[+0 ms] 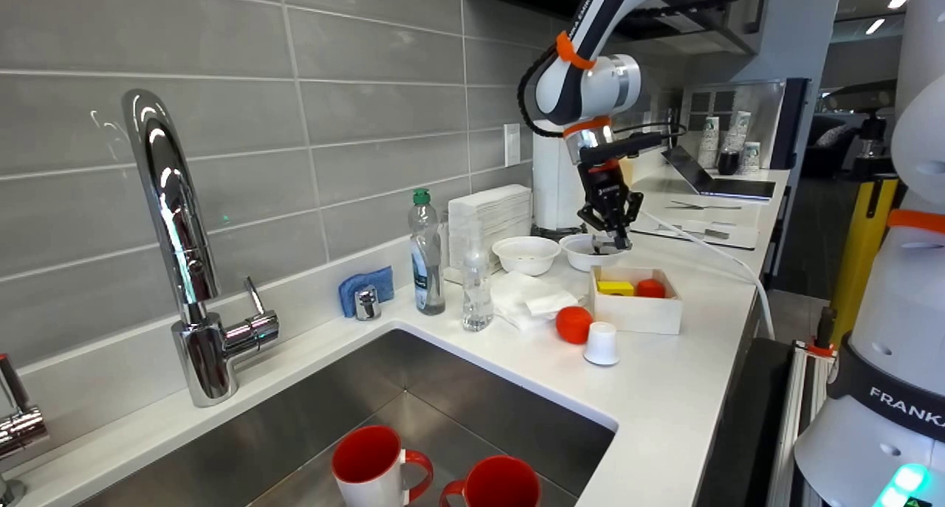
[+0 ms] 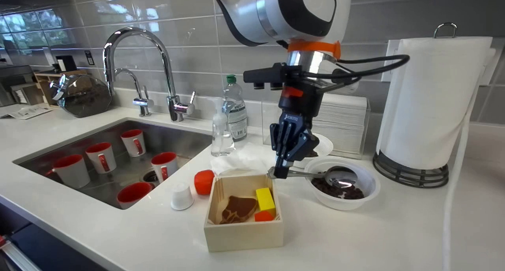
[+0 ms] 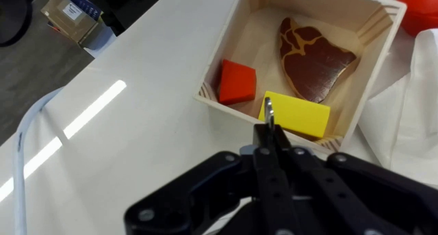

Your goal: Stir the coffee beans in the bowl with the metal spoon

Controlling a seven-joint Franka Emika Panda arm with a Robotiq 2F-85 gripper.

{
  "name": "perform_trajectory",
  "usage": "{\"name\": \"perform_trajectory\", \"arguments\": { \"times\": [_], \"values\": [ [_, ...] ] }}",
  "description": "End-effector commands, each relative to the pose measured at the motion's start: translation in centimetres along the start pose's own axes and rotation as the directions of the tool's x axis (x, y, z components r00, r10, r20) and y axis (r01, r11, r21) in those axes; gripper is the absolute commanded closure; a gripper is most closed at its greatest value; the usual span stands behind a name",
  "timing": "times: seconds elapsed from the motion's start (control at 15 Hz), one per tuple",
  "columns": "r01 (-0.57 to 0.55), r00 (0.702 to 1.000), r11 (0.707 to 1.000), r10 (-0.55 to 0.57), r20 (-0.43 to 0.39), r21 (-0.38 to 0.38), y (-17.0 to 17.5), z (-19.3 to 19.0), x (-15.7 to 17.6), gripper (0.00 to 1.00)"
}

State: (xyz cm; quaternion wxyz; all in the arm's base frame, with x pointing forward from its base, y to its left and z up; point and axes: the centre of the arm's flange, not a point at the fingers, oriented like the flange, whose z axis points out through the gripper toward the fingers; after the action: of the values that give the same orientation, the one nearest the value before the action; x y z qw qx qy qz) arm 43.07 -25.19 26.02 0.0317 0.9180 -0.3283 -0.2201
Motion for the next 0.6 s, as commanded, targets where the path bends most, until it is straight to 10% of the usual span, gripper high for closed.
{"name": "perform_trajectory", "arguments": {
  "times": [0.0, 0.53],
  "values": [
    [-0.135, 0.987, 0.989, 0.129, -0.092, -0.064, -1.7, 0.3, -4.0, 0.99],
    [-0.311, 0.944, 0.931, 0.278, -0.179, -0.191, -4.5, 3.0, -6.9, 0.99]
  ]
}}
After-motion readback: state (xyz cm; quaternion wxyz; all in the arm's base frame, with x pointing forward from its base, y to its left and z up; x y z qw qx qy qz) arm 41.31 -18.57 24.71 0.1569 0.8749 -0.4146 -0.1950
